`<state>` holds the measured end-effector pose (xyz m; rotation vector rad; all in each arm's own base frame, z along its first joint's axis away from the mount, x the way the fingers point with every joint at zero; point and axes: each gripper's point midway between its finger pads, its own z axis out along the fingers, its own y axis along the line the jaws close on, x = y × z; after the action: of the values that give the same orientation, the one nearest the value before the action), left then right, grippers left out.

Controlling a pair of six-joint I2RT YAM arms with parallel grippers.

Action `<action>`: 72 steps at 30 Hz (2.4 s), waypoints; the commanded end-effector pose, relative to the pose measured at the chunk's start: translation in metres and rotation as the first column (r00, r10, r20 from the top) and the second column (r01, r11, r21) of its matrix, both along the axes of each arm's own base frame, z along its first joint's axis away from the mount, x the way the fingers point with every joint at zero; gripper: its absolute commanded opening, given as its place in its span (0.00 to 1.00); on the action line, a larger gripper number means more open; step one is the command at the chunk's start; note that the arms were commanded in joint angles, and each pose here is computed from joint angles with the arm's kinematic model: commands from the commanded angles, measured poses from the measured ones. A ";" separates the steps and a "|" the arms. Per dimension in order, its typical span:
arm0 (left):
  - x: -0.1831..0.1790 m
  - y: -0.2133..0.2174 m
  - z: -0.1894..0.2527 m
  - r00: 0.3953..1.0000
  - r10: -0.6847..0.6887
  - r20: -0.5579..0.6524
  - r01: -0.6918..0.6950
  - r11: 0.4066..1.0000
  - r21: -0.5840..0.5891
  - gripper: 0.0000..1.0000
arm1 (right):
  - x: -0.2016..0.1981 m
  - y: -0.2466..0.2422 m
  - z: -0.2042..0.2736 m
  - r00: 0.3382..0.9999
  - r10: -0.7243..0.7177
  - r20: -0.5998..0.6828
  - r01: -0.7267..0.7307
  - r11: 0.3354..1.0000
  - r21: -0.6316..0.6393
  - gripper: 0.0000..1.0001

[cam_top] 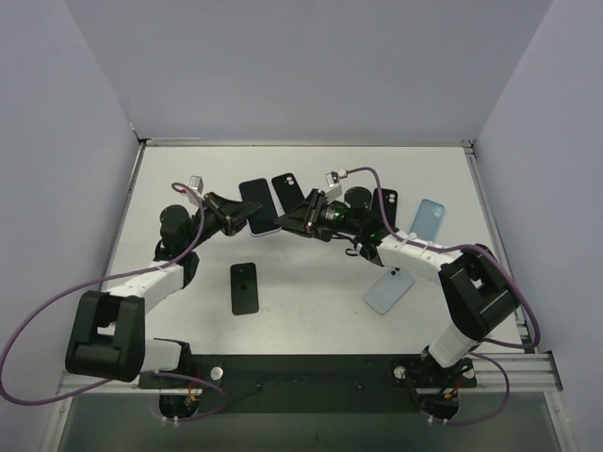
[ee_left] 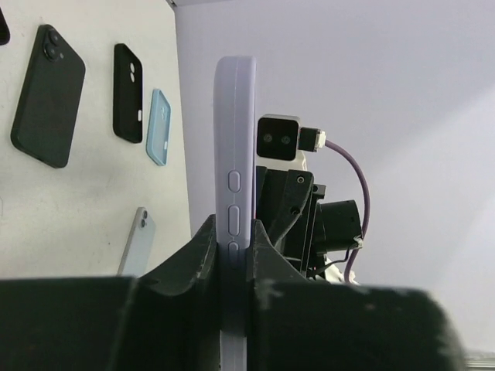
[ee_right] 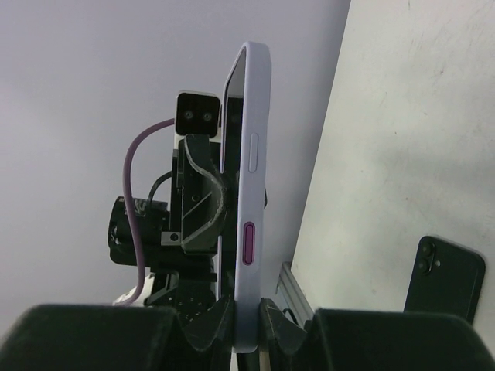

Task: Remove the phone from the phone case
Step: Remove the phone case from the phone.

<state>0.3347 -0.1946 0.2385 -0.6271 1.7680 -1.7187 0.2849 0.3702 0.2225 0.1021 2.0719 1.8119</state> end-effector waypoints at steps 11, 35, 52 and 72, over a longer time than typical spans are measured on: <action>0.002 0.010 0.030 0.988 0.074 0.133 -0.066 0.996 -0.067 0.00 | -0.005 -0.003 0.047 0.999 0.019 0.050 -0.029 0.978 0.209 0.20; -0.029 0.031 0.097 0.900 0.209 0.383 -0.069 0.935 -0.349 0.00 | 0.022 -0.011 0.114 0.993 0.031 -0.111 0.043 0.796 0.603 0.00; -0.063 0.044 0.188 0.752 0.293 0.591 0.020 0.885 -0.464 0.00 | 0.051 -0.003 0.164 0.951 0.106 -0.290 0.163 0.626 0.763 0.00; -0.120 0.066 0.283 0.620 0.359 0.698 0.185 0.797 -0.575 0.00 | 0.059 0.032 0.185 0.957 0.167 -0.239 0.105 0.568 0.816 0.00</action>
<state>0.3609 -0.1175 0.3934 -0.7914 0.9351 -1.7572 0.3572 0.4242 0.3770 0.5699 1.4240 2.4959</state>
